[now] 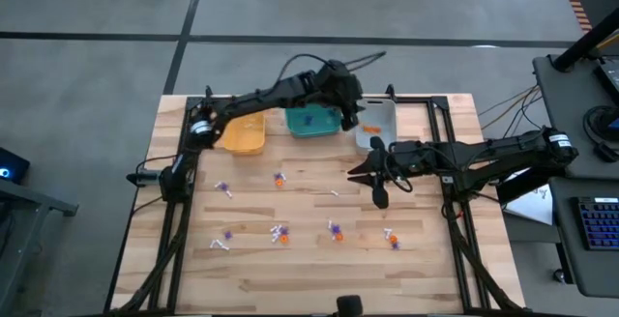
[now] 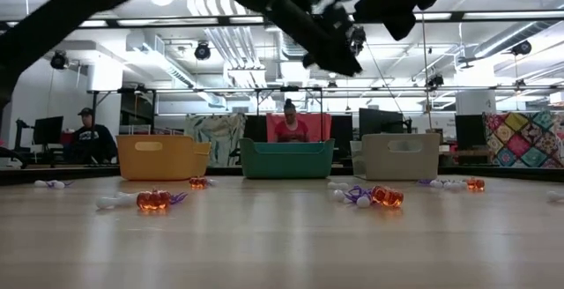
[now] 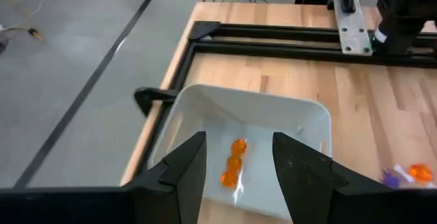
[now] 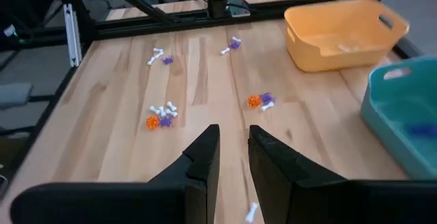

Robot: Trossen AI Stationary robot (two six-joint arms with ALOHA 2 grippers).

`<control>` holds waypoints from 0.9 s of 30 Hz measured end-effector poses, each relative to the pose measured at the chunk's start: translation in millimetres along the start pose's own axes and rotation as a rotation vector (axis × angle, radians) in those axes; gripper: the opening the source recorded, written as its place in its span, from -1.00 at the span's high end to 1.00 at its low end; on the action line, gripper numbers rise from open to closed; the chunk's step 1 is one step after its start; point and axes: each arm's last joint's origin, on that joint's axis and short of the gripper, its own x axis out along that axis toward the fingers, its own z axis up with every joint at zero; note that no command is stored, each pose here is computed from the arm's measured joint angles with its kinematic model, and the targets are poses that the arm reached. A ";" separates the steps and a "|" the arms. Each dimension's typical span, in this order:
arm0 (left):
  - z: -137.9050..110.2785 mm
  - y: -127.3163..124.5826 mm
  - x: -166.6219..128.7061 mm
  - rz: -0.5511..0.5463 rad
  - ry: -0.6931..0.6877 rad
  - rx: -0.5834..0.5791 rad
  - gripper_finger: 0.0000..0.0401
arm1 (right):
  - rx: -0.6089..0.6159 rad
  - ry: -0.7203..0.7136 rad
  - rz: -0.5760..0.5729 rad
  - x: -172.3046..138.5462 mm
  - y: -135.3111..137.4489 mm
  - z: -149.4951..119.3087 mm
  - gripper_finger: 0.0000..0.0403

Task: Sort Halloween decoration
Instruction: Put the white bone toy into the yellow bin

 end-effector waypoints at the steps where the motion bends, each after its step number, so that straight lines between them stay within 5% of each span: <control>1: 2.0 0.4 -8.6 0.001 0.001 -0.001 0.26 | 0.020 0.010 -0.002 0.0 -0.2 -1.0 0.66; 10: -3.0 -11.1 -87.0 0.006 -0.079 -0.046 0.26 | 0.199 0.128 -0.036 3.1 -2.1 -13.1 0.66; 27: -84.9 -65.7 -210.9 -0.077 -0.402 -0.205 0.26 | 0.359 0.296 -0.111 42.2 -2.7 -17.1 0.66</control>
